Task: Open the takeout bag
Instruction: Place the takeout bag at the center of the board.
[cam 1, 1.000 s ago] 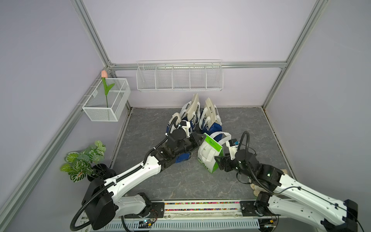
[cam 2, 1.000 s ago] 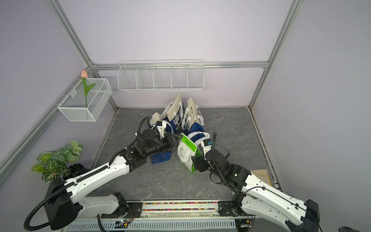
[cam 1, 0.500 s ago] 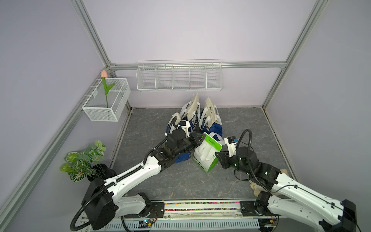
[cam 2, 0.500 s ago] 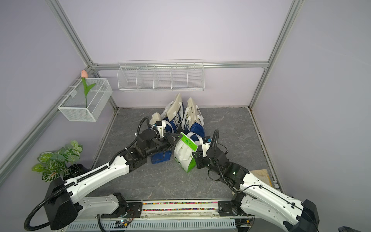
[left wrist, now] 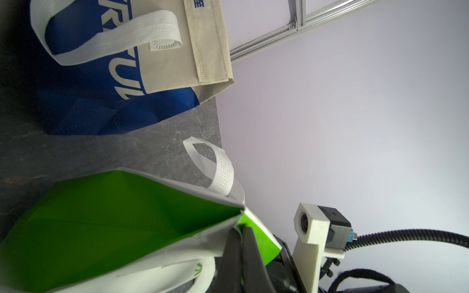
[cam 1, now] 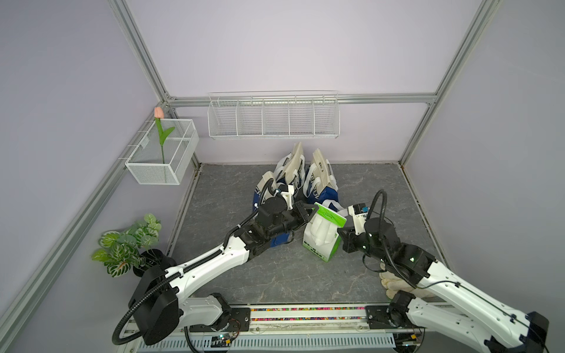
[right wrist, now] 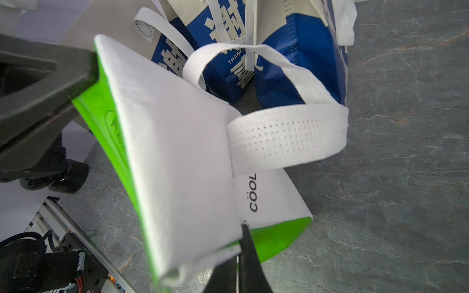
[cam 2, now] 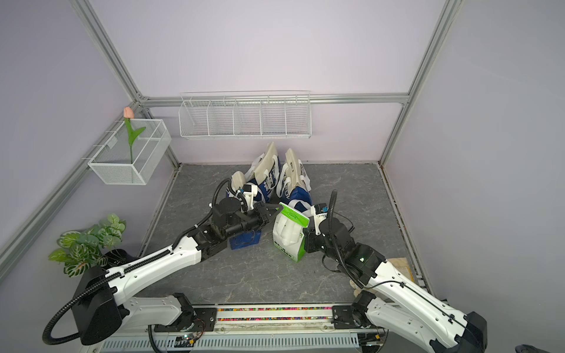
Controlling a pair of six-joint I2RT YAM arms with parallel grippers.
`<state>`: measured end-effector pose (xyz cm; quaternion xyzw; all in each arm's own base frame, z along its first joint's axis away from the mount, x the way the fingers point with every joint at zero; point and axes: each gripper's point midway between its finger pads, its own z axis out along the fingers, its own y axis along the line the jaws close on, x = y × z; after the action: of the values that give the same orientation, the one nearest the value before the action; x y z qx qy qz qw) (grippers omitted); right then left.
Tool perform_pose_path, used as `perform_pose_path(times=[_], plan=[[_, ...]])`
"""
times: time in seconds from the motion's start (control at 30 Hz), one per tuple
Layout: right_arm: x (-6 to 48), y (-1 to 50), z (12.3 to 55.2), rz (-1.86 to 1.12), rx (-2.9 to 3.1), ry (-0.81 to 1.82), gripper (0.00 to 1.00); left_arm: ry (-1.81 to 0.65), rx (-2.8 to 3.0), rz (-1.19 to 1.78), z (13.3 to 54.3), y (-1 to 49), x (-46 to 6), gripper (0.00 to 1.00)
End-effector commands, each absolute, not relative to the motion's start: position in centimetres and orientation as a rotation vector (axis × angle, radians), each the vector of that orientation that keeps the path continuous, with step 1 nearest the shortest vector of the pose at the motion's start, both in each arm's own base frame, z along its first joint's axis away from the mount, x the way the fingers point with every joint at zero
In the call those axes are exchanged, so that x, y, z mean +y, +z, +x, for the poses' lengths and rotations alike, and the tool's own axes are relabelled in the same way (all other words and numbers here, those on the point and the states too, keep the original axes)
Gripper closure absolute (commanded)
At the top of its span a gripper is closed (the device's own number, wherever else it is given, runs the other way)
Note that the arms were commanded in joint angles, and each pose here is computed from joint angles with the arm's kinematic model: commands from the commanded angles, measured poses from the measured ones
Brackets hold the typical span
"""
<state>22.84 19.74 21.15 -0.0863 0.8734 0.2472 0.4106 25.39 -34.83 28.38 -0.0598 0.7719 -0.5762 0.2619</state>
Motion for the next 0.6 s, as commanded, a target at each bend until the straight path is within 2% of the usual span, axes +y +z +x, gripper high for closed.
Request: perform_pose_path(times=[0.0,0.57], plan=[[17.2,20.6,24.0,-0.154,2.225,0.479,0.93,-1.639,1.987,-0.182,25.3,32.6,-34.5,1.0],[15.7,20.5,23.6,-0.21,2.3,0.352,0.93,-1.694,1.999,-0.263,25.8,32.2,-35.1,1.0]])
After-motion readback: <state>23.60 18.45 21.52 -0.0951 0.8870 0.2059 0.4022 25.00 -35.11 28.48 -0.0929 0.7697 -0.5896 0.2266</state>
